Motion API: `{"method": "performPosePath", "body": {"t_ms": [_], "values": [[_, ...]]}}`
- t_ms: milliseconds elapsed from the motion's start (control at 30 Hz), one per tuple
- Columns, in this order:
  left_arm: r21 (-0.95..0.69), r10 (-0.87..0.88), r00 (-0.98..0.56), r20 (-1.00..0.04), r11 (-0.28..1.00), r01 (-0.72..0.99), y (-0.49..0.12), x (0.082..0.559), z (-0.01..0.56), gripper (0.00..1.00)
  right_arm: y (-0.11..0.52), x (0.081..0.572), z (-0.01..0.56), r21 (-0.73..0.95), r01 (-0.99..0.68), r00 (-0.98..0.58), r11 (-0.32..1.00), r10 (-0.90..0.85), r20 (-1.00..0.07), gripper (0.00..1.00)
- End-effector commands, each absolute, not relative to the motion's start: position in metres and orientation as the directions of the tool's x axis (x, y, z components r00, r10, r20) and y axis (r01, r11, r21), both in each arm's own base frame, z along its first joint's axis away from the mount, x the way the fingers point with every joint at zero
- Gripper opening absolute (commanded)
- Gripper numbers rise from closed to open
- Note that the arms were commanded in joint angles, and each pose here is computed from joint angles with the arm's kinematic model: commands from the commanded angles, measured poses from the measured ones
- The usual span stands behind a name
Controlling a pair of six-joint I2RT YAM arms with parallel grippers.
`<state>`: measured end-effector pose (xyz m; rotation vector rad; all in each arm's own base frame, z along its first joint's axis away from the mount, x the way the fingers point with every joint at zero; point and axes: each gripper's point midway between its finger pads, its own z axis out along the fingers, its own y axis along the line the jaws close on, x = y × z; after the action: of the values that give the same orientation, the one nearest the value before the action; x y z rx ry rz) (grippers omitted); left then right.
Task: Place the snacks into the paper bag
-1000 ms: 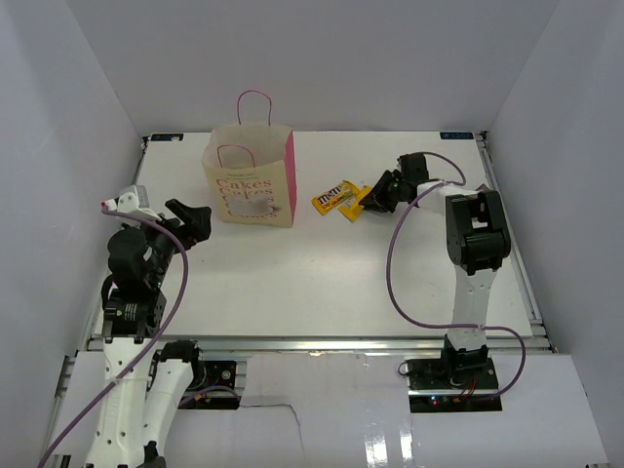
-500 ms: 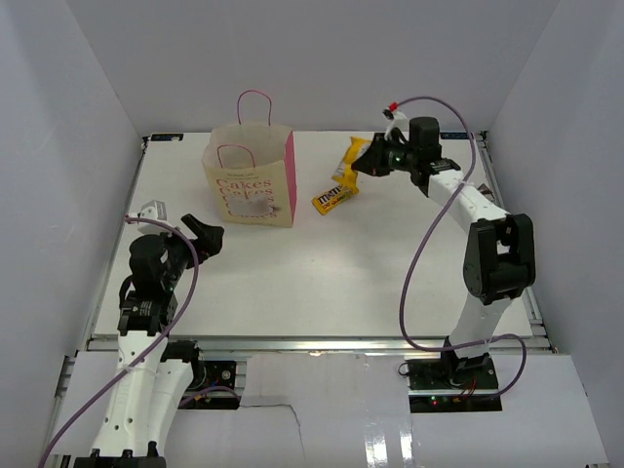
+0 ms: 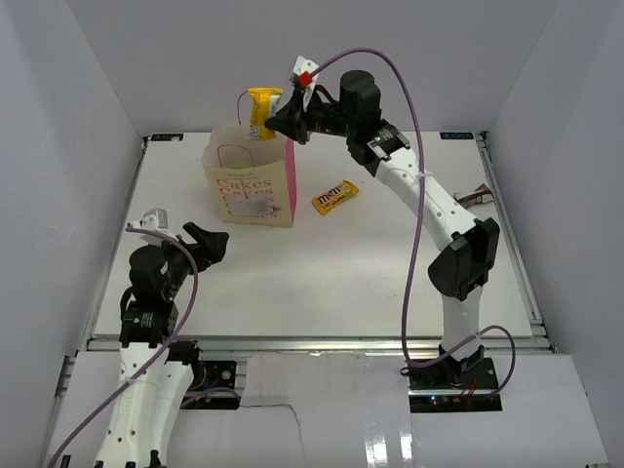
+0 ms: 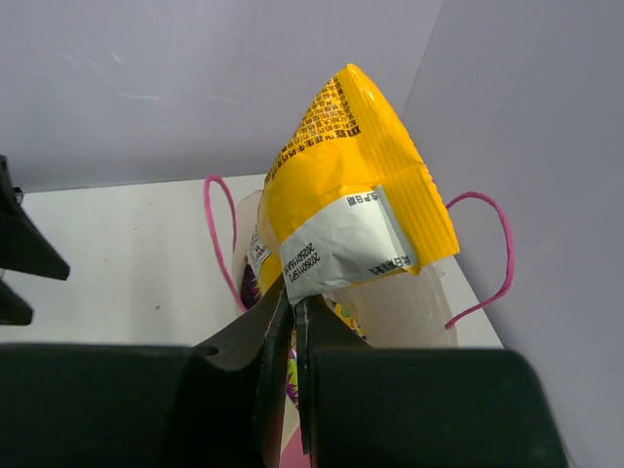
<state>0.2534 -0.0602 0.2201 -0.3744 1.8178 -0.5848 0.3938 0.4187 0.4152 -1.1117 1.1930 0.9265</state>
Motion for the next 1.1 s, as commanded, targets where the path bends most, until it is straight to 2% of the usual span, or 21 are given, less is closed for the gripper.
{"method": "performPosePath", "body": {"t_ms": [0, 400, 500, 533, 600, 633, 733, 800, 833, 900, 1000, 1067], "values": [[-0.579, -0.534, -0.312, -0.786, 0.812, 0.071, -0.066, 0.25, 0.225, 0.96, 0.432, 0.411, 0.406, -0.183, -0.939, 0.177, 0.292, -0.048, -0.983, 0.08], [-0.585, -0.537, -0.312, -0.783, 0.807, 0.08, -0.068, 0.245, 0.227, 0.96, 0.443, 0.418, 0.399, -0.19, -0.919, 0.185, 0.345, -0.048, -0.982, 0.08], [-0.585, -0.537, -0.312, -0.784, 0.807, 0.082, -0.068, 0.245, 0.228, 0.96, 0.442, 0.421, 0.392, -0.192, -0.913, 0.182, 0.36, -0.061, -0.981, 0.17], [-0.585, -0.536, -0.312, -0.784, 0.807, 0.084, -0.068, 0.245, 0.228, 0.96, 0.443, 0.423, 0.382, -0.19, -0.911, 0.173, 0.367, -0.078, -0.982, 0.38], [-0.585, -0.537, -0.309, -0.785, 0.806, 0.086, -0.068, 0.244, 0.229, 0.96, 0.441, 0.434, 0.377, -0.235, -0.882, 0.212, 0.407, -0.102, -0.972, 0.72], [-0.587, -0.538, -0.311, -0.783, 0.805, 0.084, -0.068, 0.244, 0.228, 0.96, 0.438, 0.439, 0.374, -0.244, -0.872, 0.215, 0.425, -0.117, -0.97, 0.78], [-0.585, -0.537, -0.306, -0.786, 0.806, 0.087, -0.068, 0.24, 0.231, 0.96, 0.414, 0.456, 0.383, -0.241, -0.84, 0.21, 0.486, -0.119, -0.971, 0.85], [-0.583, -0.539, -0.297, -0.788, 0.808, 0.082, -0.067, 0.239, 0.232, 0.96, 0.396, 0.467, 0.387, -0.192, -0.811, 0.164, 0.552, -0.101, -0.981, 0.93], [-0.583, -0.539, -0.299, -0.788, 0.809, 0.079, -0.066, 0.238, 0.231, 0.96, 0.382, 0.471, 0.394, -0.163, -0.787, 0.14, 0.595, -0.085, -0.986, 0.92], [-0.585, -0.541, -0.295, -0.787, 0.806, 0.083, -0.067, 0.237, 0.232, 0.96, 0.346, 0.493, 0.374, -0.007, -0.703, -0.016, 0.712, -0.025, -1.0, 0.9], [-0.587, -0.542, -0.299, -0.785, 0.805, 0.083, -0.067, 0.238, 0.231, 0.96, 0.313, 0.502, 0.312, 0.252, -0.6, -0.285, 0.759, 0.092, -0.954, 0.9], [-0.588, -0.541, -0.307, -0.783, 0.805, 0.081, -0.068, 0.24, 0.229, 0.96, 0.29, 0.51, 0.275, 0.334, -0.471, -0.384, 0.817, 0.15, -0.911, 0.9]]}}
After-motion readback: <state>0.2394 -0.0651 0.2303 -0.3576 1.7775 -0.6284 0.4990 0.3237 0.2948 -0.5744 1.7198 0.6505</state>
